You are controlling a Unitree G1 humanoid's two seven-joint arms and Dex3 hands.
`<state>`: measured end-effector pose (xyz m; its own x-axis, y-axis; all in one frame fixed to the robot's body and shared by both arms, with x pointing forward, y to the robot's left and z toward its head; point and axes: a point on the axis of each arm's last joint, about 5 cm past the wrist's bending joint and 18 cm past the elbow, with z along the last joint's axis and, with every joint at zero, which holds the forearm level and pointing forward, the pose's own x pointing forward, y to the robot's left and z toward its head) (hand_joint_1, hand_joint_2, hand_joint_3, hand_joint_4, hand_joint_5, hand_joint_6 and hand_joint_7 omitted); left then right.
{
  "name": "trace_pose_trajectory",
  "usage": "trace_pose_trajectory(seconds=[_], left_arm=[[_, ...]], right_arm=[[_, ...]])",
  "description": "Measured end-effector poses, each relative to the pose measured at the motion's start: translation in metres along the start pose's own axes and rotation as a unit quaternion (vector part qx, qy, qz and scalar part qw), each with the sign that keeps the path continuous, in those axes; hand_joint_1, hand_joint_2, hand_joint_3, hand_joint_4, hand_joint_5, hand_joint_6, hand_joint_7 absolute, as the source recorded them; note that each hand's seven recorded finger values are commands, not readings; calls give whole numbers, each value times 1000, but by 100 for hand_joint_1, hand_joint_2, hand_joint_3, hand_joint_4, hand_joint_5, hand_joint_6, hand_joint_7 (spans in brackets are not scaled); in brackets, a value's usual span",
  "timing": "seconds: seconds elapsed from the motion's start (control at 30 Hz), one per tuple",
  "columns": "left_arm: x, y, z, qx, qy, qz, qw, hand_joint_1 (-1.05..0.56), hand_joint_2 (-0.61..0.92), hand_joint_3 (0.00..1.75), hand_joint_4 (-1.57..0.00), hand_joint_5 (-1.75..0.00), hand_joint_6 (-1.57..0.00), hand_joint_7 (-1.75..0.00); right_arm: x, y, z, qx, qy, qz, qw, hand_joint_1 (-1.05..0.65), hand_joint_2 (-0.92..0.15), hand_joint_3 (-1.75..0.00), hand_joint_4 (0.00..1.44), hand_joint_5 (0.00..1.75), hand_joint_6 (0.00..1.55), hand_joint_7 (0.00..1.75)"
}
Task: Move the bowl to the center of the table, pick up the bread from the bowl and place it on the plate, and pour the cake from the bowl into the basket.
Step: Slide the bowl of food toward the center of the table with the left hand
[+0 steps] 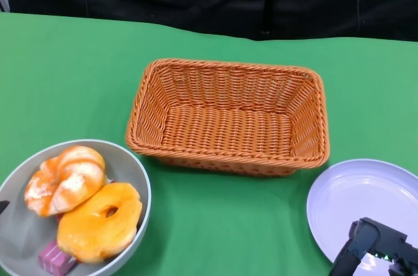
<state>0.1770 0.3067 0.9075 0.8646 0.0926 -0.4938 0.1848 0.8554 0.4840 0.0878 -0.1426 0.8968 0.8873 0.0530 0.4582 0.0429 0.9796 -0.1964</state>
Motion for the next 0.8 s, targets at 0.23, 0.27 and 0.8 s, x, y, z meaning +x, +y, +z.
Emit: trace_pose_trajectory(seconds=[0.23,0.27,0.8], left_arm=[[0,5,12,-78,67,-81,991,-60,92,74,-1,-8,0,0],[0,5,14,-87,69,-89,990,-60,92,77,0,-6,0,0],[21,-1,35,-281,68,-197,937,-63,92,76,0,0,0,0]], right_arm=[[0,0,0,0,0,0,1000,2,-22,-164,90,171,85,145],[0,0,0,0,0,0,1000,3,-22,-164,90,171,85,145],[1,-1,2,0,3,1,1000,3,-18,-170,91,171,85,145]])
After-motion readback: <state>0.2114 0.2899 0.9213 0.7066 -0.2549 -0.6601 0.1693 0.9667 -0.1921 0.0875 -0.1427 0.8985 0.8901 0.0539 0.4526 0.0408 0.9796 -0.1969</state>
